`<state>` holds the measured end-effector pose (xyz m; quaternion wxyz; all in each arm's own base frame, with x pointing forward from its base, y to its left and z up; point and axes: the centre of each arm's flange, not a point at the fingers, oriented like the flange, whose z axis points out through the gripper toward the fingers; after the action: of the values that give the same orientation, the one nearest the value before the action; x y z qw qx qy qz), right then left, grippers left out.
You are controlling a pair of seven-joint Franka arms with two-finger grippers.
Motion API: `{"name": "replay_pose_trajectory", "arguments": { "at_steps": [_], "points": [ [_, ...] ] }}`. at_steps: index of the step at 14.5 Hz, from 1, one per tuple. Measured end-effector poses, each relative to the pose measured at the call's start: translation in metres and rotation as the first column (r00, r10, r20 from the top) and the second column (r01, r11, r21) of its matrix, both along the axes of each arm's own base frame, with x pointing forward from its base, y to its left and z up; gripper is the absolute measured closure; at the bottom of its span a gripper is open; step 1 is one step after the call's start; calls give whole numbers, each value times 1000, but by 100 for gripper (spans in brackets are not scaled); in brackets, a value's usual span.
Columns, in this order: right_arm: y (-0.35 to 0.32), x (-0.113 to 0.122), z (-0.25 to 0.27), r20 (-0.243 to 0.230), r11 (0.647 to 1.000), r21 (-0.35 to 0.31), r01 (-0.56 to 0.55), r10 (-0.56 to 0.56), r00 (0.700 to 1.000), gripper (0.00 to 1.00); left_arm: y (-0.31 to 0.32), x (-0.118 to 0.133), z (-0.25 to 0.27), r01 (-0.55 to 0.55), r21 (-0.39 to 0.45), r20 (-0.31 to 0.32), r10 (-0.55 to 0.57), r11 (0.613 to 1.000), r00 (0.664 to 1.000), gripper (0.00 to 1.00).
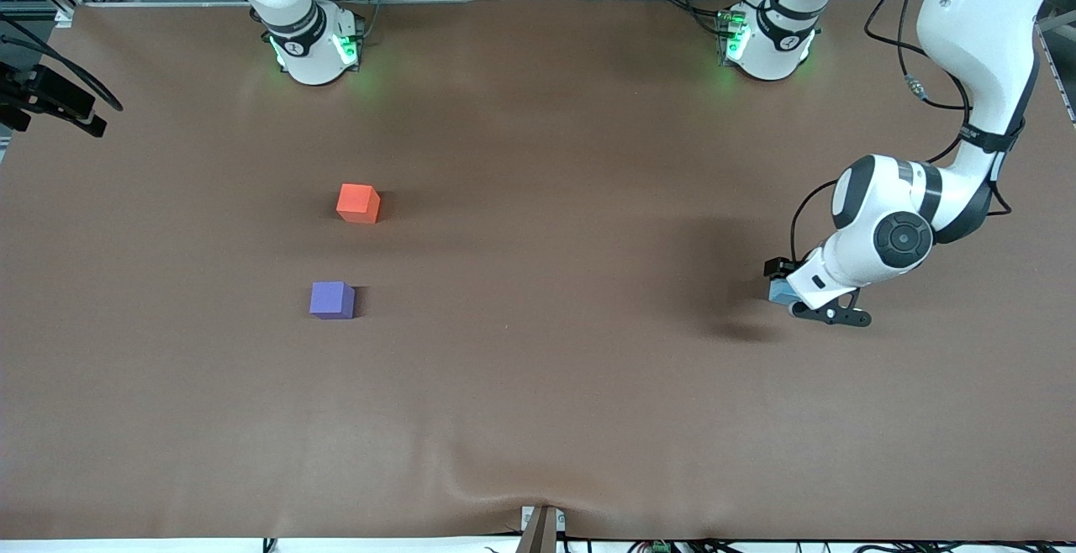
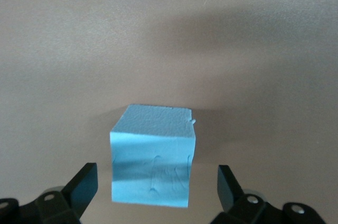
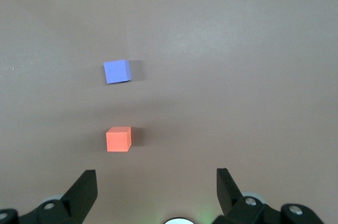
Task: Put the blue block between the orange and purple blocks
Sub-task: 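Close the left gripper on the light-blue cube and lift it, then carry the cube toward the right gripper while the right gripper approaches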
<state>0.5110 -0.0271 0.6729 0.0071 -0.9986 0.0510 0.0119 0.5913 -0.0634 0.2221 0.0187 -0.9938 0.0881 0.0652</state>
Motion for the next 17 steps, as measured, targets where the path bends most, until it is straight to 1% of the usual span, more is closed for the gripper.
{"name": "replay_pose_trajectory", "arguments": {
  "at_steps": [2, 3, 4, 6, 7, 9, 10, 12, 14, 17],
  "points": [
    [0, 0, 0, 0, 1000, 0, 0, 0, 1000, 0, 6, 2, -10, -13, -12, 7, 13, 1000, 1000, 0],
    [0, 0, 0, -1, 1000, 0, 0, 0, 1000, 0, 10, 2, -17, -18, -19, 9, 18, 1000, 1000, 7],
    [0, 0, 0, -1, 1000, 0, 0, 0, 1000, 0, 12, 2, -23, -19, -23, 9, 19, 1000, 1000, 16],
    [0, 0, 0, -1, 1000, 0, 0, 0, 1000, 0, 13, 1, -30, -16, -26, 5, 16, 1000, 1000, 38],
    [0, 0, -1, -1, 1000, 0, 0, 0, 1000, 0, 12, 1, -29, -14, -24, 7, 14, 1000, 1000, 42],
    [0, 0, 0, -1, 1000, 0, 0, 0, 1000, 0, 10, 1, -29, -10, -26, 7, 10, 1000, 1000, 42],
    [0, 0, -1, -1, 1000, 0, 1, -1, 1000, 0, 7, 1, -28, -6, -28, 9, 6, 1000, 1000, 44],
    [0, 0, -1, -1, 1000, 0, 1, -1, 1000, 0, -11, 1, -23, 20, -46, 23, -19, 999, 1000, 46],
    [-1, 0, -1, -1, 1000, 0, 1, -1, 1000, 0, -55, -2, -11, 32, -76, 42, -29, 997, 999, 46],
    [-1, 0, -1, -1, 1000, 0, 2, -2, 1000, 0, -163, -15, 16, -30, -111, 82, 39, 993, 996, 46]
  ]
}}
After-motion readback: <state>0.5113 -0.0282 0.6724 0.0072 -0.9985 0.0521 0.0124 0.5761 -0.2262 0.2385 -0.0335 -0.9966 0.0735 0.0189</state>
